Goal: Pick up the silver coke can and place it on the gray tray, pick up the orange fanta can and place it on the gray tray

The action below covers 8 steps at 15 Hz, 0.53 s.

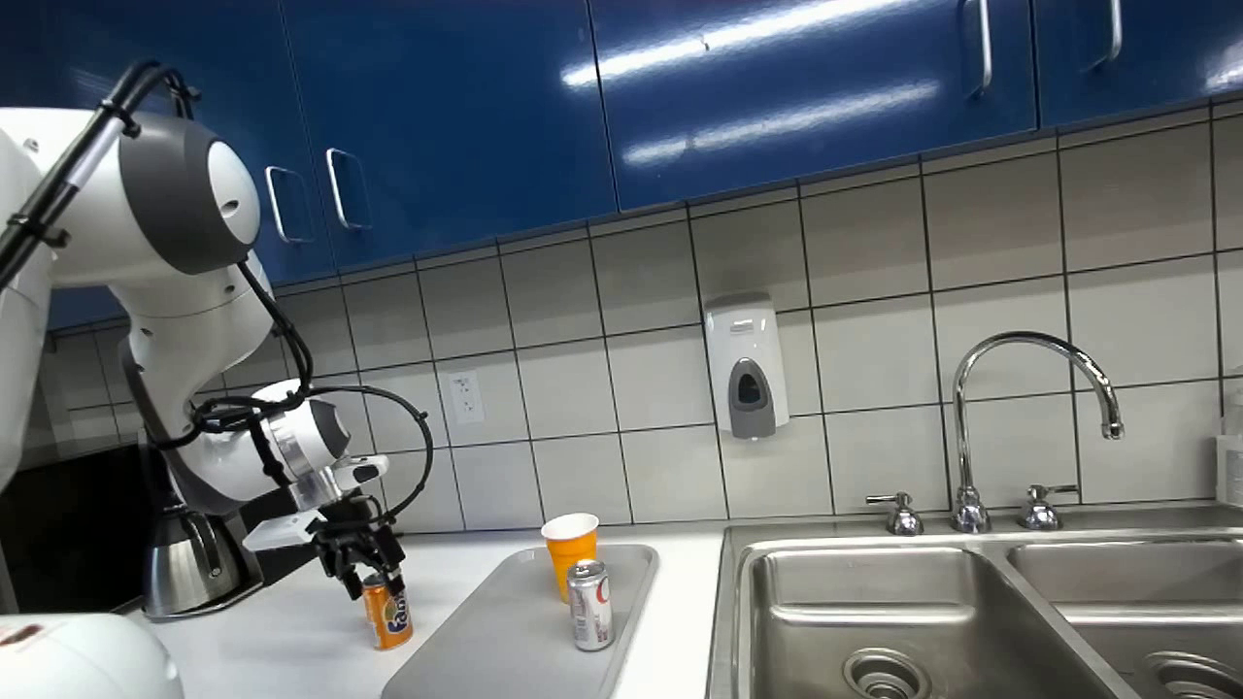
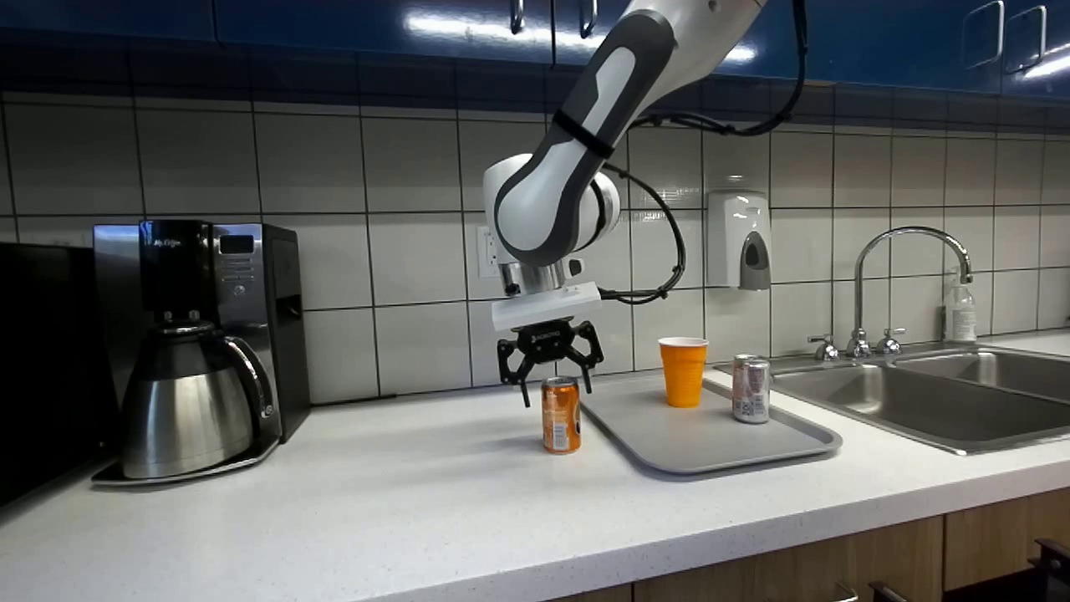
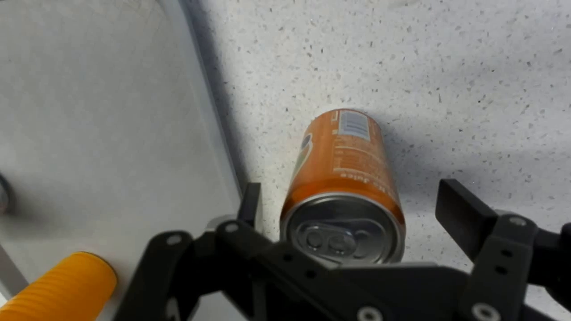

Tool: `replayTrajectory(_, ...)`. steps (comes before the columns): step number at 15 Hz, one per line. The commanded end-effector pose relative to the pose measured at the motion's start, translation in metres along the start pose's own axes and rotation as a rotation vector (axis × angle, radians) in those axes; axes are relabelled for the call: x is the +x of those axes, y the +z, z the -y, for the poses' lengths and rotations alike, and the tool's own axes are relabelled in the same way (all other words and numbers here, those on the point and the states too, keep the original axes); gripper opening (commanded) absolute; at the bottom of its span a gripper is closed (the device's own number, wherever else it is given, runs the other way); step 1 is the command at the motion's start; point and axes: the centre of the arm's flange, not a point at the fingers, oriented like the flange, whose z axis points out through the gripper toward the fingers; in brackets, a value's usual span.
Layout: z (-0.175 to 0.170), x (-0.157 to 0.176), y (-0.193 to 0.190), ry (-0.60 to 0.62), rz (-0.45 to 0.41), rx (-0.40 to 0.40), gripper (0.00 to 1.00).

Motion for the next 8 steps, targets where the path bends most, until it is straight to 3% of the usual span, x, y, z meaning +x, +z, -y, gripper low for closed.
replayTrajectory(1,-0.003,0.017,-0.003,-0.015,0.039,-0.003,1.00)
replayTrajectory(8,-0.007,0.031,0.011,-0.042,0.076,0.023,1.00)
